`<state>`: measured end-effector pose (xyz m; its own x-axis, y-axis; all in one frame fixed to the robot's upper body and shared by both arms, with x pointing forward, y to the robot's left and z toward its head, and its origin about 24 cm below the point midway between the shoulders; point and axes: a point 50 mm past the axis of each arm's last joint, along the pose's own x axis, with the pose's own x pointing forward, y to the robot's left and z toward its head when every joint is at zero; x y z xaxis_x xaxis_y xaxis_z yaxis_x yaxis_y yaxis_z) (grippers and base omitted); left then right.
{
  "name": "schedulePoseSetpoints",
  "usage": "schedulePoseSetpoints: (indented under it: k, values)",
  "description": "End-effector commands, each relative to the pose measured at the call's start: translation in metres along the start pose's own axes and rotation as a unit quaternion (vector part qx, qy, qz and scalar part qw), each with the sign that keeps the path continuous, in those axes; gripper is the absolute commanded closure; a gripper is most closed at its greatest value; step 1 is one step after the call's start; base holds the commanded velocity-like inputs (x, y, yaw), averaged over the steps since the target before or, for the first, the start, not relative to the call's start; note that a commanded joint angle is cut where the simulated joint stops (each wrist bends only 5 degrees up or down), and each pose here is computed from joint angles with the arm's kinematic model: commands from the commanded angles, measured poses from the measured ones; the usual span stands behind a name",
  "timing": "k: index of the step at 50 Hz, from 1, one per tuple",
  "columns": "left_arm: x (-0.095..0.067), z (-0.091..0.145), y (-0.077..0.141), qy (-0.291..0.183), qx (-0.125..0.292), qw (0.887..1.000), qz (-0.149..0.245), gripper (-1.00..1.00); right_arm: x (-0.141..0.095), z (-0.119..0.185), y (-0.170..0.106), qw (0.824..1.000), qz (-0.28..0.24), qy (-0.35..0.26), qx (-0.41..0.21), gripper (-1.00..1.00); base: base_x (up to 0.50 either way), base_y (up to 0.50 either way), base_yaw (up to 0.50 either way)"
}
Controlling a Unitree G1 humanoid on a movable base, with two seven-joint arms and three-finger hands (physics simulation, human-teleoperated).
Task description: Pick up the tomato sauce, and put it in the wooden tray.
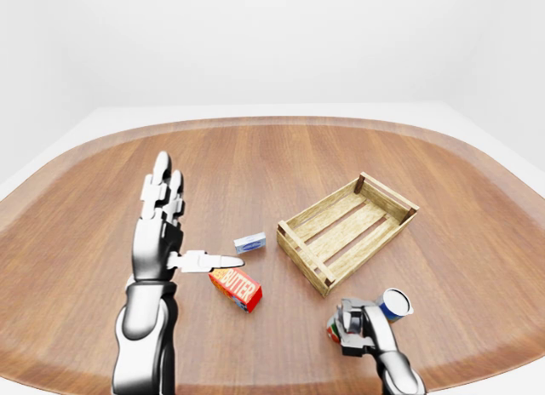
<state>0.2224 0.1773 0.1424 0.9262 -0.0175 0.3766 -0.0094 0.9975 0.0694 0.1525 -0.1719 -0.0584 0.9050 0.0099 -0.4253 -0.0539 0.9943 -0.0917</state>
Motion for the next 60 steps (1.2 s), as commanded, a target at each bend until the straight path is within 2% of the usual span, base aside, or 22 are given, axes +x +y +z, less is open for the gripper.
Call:
schedulePoseSetpoints:
  k: [1, 20, 36, 43, 48, 54, 60]
  values:
    - [0.0, 0.0, -0.001, 0.0, 0.0, 1.0, 0.0, -1.0, -0.019, 0.03, 0.001, 0.998, -0.008, -0.067, -0.016, 1.0, 0.0, 0.0, 0.0]
    - [0.0, 0.006, 0.003, -0.013, 0.001, 1.0, 0.002, -1.0, -0.071, 0.102, 0.01, 0.974, 0.002, -0.22, -0.06, 1.0, 0.0, 0.0, 0.0]
    - [0.0, 0.007, 0.003, -0.014, 0.001, 1.0, 0.003, -1.0, -0.089, 0.131, 0.009, 0.969, -0.001, -0.231, -0.088, 1.0, 0.0, 0.0, 0.0]
    - [0.0, 0.009, 0.004, -0.019, 0.001, 1.0, 0.004, -1.0, -0.096, 0.149, 0.009, 0.956, 0.0, -0.274, -0.102, 1.0, 0.0, 0.0, 0.0]
    - [0.0, 0.008, 0.005, -0.018, 0.0, 1.0, 0.005, -1.0, -0.1, 0.162, 0.009, 0.945, -0.001, -0.308, -0.115, 1.0, 0.0, 0.0, 0.0]
    - [0.001, 0.007, 0.004, -0.016, -0.001, 1.0, 0.005, -1.0, -0.113, 0.197, 0.006, 0.905, -0.006, -0.399, -0.151, 1.0, 0.0, 0.0, 0.0]
    - [0.001, 0.005, 0.004, -0.013, -0.001, 1.0, 0.006, -1.0, -0.114, 0.22, 0.003, 0.871, -0.012, -0.451, -0.192, 1.0, 0.0, 0.0, 0.0]
